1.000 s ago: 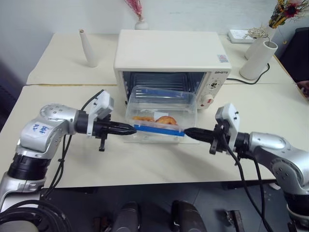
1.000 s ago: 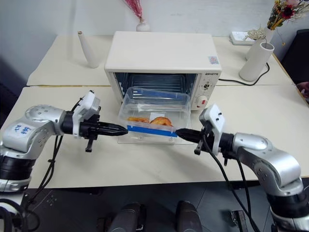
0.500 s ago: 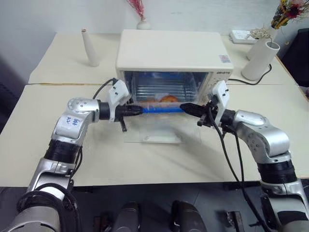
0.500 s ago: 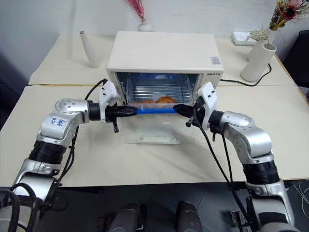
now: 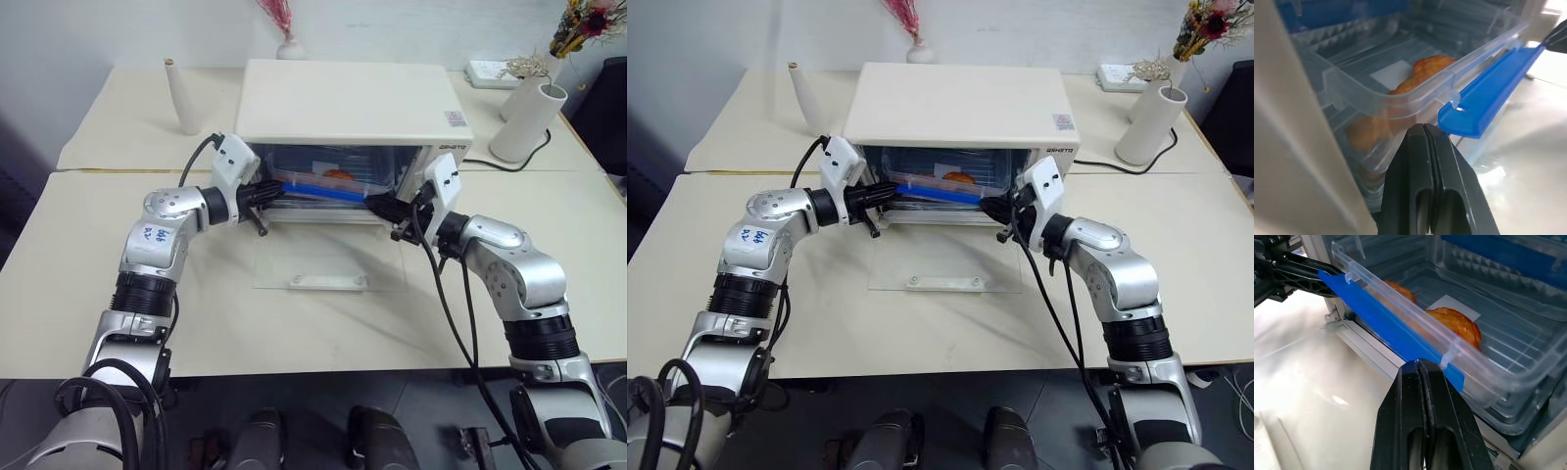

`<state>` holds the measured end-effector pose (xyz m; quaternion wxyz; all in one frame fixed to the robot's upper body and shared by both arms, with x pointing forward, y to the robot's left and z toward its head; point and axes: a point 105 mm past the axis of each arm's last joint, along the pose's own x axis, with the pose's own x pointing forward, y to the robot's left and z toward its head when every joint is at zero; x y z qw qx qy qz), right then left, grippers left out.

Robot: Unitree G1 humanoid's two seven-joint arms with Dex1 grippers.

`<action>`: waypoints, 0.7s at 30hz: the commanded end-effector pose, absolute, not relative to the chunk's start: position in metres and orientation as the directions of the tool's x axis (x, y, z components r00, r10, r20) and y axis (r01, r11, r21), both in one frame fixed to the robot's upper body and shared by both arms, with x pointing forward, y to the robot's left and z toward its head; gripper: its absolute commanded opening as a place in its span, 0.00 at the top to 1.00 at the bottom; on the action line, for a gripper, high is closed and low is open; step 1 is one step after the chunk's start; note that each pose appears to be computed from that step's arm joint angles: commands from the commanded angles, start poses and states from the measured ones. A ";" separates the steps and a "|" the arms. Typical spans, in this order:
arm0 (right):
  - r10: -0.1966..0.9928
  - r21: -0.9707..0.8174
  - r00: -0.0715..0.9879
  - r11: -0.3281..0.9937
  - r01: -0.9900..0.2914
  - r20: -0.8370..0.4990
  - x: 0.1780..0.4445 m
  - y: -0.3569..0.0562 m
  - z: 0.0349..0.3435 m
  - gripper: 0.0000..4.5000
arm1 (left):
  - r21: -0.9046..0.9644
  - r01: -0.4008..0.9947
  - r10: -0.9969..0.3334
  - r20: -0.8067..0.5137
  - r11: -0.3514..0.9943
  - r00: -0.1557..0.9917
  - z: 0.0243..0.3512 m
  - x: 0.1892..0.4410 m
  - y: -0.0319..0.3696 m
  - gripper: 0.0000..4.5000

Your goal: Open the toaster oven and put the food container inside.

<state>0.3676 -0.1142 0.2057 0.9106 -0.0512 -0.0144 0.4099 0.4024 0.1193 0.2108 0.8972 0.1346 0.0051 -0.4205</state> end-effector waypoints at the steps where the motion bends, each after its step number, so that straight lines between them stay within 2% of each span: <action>1: 0.751 -0.140 0.658 0.658 -0.740 0.051 0.359 -0.123 0.232 0.99 | 0.254 0.797 -0.803 -0.111 0.547 0.586 0.222 0.387 0.116 1.00; 4: 0.763 -0.138 0.645 0.644 -0.752 0.048 0.345 -0.133 0.239 0.99 | 0.231 0.849 -0.849 -0.131 0.476 0.512 0.224 0.364 0.122 1.00; 9: 0.746 -0.149 0.666 0.657 -0.739 -0.014 0.321 -0.157 0.237 0.99 | 0.176 0.870 -0.867 -0.121 0.461 0.484 0.241 0.336 0.145 1.00; 12: 0.728 -0.142 0.681 0.668 -0.730 -0.074 0.303 -0.170 0.227 1.00 | 0.126 0.892 -0.893 -0.069 0.435 0.445 0.263 0.314 0.157 0.87; 17: 0.701 -0.099 0.699 0.693 -0.714 -0.141 0.277 -0.183 0.210 1.00 | 0.108 0.909 -0.912 -0.034 0.403 0.409 0.297 0.289 0.171 0.54; 18: 0.701 -0.086 0.696 0.692 -0.717 -0.155 0.272 -0.183 0.206 1.00 | 0.092 0.917 -0.920 -0.022 0.388 0.391 0.304 0.284 0.173 0.45; 21: 0.723 -0.037 0.647 0.660 -0.751 -0.241 0.248 -0.181 0.183 1.00 | 0.091 0.933 -0.935 -0.033 0.349 0.353 0.316 0.271 0.181 0.24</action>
